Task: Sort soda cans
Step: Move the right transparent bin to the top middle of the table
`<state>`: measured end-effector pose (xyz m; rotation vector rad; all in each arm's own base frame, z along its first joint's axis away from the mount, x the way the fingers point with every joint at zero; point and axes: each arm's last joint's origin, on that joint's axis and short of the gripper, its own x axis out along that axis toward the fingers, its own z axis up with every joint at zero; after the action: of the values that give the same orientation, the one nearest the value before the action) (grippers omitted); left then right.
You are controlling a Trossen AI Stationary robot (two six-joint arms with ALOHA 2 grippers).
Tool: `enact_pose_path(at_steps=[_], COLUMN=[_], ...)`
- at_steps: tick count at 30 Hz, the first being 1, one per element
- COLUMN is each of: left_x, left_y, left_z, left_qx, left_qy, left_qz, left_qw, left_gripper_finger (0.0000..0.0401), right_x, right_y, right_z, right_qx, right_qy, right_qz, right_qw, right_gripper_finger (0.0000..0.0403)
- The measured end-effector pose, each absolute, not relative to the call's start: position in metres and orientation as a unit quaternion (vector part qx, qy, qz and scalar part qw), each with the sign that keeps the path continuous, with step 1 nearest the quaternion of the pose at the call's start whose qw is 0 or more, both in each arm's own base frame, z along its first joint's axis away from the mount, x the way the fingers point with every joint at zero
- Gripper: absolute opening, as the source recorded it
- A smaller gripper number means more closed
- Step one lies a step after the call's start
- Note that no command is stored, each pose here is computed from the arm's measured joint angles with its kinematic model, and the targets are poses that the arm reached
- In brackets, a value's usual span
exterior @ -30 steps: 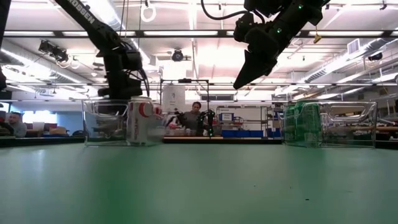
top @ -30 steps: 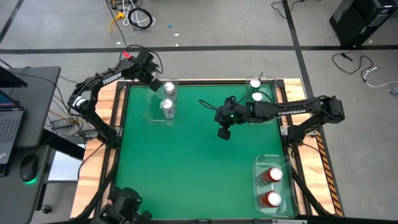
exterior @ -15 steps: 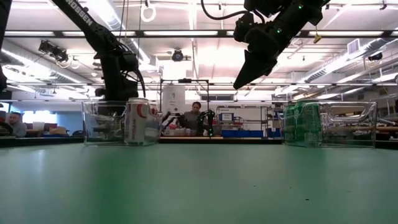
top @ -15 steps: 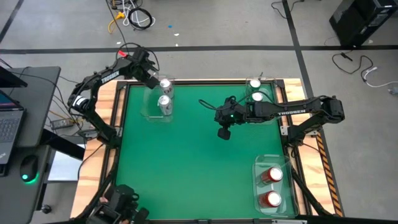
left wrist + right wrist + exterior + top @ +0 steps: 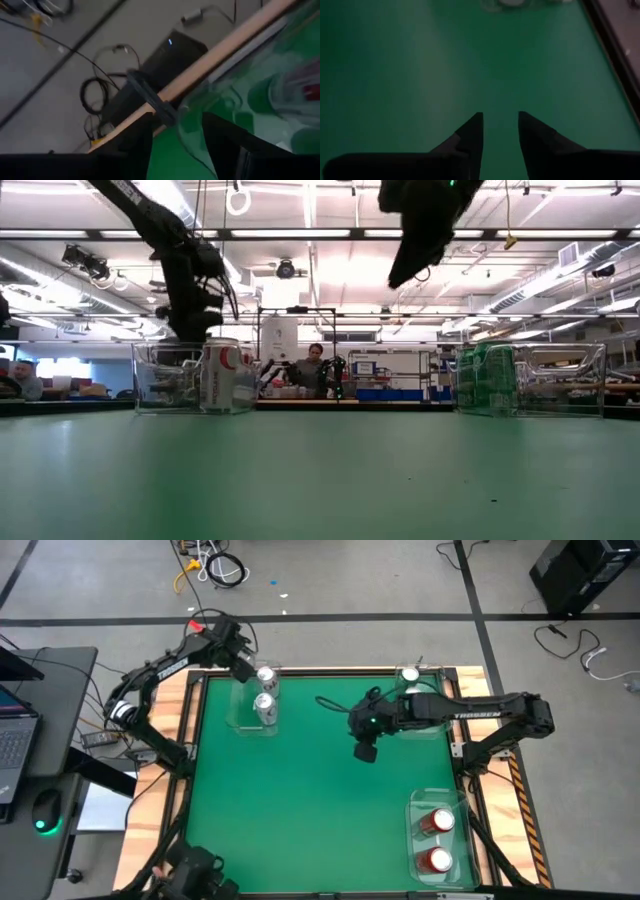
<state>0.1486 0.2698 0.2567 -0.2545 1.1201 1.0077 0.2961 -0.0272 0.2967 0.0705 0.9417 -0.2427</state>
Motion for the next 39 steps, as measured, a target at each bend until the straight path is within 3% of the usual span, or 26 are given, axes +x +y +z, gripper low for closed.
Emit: enact_pose_path(at_steps=[10, 17, 25, 39], left_x=[0.148, 0.150, 0.157, 0.167], left_y=[0.213, 0.168, 0.140, 0.127], left_z=[0.330, 0.366, 0.374, 0.373], left_qx=[-0.052, -0.035, -0.024, -0.011], left_qy=[0.380, 0.280, 0.268, 0.274], left_qz=[0.466, 0.416, 0.370, 0.344], left_qw=[0.797, 0.864, 0.889, 0.898], left_gripper_finger=[0.0179, 0.0178, 0.0178, 0.0178], right_x=[0.264, 0.246, 0.236, 0.225], right_y=[0.021, 0.046, 0.070, 0.106], right_z=[0.327, 0.321, 0.302, 0.252], right_qx=[0.134, 0.272, 0.329, 0.402], right_qy=[0.583, 0.646, 0.664, 0.655], right_qz=[-0.090, -0.175, -0.253, -0.305], right_qw=[0.796, 0.691, 0.622, 0.561], right_gripper_finger=[0.0119, 0.0170, 0.0229, 0.0207])
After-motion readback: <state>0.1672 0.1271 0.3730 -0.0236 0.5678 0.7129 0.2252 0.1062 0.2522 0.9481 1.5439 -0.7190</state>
